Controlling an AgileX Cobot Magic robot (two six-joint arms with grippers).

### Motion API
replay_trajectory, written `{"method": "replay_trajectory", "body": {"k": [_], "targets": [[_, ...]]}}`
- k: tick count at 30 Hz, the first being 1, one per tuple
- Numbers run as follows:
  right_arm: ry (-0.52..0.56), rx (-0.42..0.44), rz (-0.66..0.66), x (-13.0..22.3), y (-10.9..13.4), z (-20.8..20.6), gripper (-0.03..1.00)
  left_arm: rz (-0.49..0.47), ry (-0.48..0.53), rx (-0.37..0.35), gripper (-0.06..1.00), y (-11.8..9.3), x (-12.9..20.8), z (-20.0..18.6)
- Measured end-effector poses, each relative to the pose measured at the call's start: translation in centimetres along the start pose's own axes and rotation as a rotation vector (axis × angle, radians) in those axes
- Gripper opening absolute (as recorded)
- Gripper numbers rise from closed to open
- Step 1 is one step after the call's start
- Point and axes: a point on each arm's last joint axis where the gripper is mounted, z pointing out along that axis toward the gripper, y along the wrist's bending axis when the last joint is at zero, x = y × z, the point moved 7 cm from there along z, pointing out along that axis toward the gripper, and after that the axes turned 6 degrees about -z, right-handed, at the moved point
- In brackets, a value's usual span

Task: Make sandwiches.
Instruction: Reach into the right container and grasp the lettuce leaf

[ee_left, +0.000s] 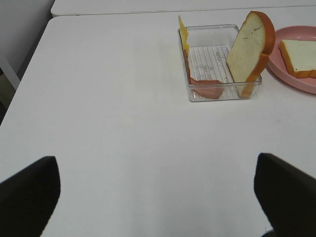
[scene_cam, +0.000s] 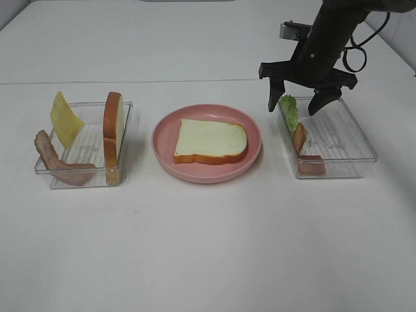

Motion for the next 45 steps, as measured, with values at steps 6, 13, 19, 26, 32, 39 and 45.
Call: {"method": "replay_trajectory", "body": {"k": [6,13,19,26,32,39,45], "targets": [[-0.034,-0.021,0.011,-0.6,0.3,0.0,0.76,0.0,0.0,0.0,0.99,0.0,0.0,0.0],[-0.019,-0.041,0.023,-0.4,0.6,0.6,0.71,0.0,0.0,0.0,0.99,0.0,0.0,0.0],[0.007,-0.048,0.029,0.0,0.7,1.3,0.63,0.0,0.0,0.0,0.99,0.0,0.0,0.0],[0.01,-0.047,0.041,0.0,0.7,1.3,0.49,0.0,0.0,0.0,0.99,0.0,0.0,0.0],[0.014,-0.046,0.055,0.1,0.7,1.3,0.28,0.0,0.0,0.0,0.99,0.0,0.0,0.0],[0.02,-0.035,0.049,0.2,0.5,1.3,0.03,0.0,0.0,0.0,0.99,0.0,0.0,0.0],[0.034,-0.029,0.046,0.4,0.4,1.3,0.02,0.0,0.0,0.0,0.99,0.0,0.0,0.0]]}}
